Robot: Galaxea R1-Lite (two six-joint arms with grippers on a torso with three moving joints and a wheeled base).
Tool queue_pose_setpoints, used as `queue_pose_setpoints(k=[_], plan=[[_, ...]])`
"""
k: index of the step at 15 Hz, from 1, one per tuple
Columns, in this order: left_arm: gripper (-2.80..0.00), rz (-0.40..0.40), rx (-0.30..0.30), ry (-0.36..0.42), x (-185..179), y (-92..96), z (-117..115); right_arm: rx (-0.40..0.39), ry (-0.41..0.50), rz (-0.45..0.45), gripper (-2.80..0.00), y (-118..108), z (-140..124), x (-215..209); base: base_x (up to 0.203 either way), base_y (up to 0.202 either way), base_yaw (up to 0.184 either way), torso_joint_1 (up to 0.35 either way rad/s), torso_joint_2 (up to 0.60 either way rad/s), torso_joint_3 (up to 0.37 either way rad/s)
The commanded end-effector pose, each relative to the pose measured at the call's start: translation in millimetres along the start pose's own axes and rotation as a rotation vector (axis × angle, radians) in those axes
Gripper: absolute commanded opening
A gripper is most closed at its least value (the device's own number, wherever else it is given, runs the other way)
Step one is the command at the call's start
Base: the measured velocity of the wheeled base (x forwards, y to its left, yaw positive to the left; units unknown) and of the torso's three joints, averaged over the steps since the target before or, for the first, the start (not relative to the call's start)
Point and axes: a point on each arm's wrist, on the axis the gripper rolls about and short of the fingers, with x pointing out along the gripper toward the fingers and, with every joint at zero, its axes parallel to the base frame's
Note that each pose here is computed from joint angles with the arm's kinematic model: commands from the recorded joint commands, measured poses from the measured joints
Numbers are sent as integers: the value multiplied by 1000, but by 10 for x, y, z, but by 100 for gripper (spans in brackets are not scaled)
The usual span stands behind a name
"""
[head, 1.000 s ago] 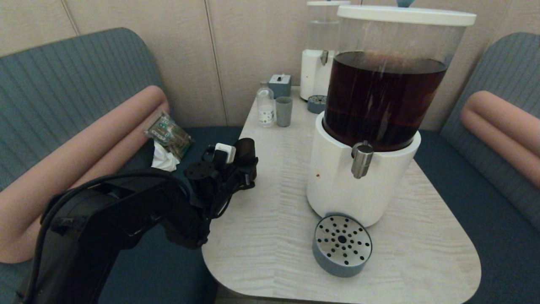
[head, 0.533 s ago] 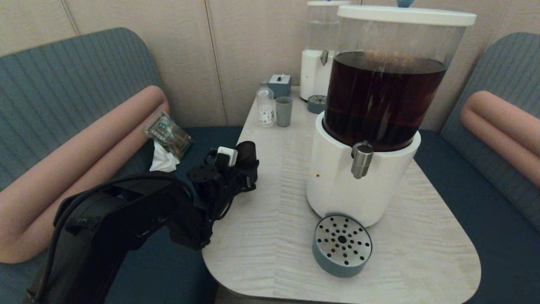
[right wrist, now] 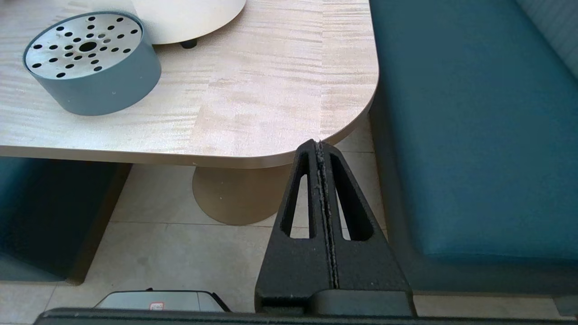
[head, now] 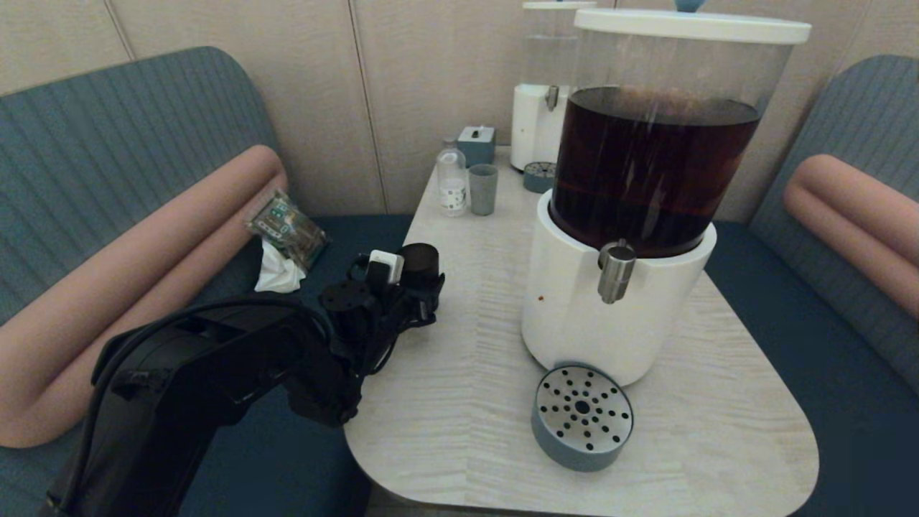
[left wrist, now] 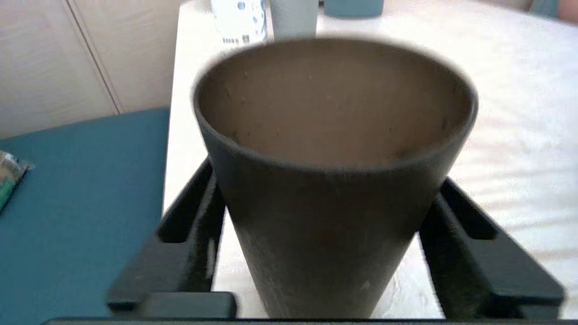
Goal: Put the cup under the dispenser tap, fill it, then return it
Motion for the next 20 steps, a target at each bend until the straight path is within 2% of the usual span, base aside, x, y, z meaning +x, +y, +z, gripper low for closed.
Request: queue_pose_setpoints(k=[1, 4, 8, 11, 14, 20], plan=[[0, 4, 1, -19, 0, 4, 39, 1, 1, 0, -280, 0, -2, 0, 0, 0, 0, 0, 0, 0], [0, 11, 2, -21, -36, 5, 43, 1, 1, 0, -280, 0, -2, 0, 0, 0, 0, 0, 0, 0], [0, 12, 2, 45, -216, -1, 44, 1, 1, 0, -280, 0, -2, 0, 0, 0, 0, 0, 0, 0], [0, 11, 3, 57, -376, 8, 244, 1, 2, 0, -280, 0, -1, 0, 0, 0, 0, 0, 0, 0], [0, 43, 3, 62, -550, 27, 466, 0, 3, 0, -280, 0, -1, 1, 0, 0, 0, 0, 0, 0], [0, 55, 3, 22, -983, 56, 1016, 1, 2, 0, -280, 0, -1, 1, 0, 0, 0, 0, 0, 0]])
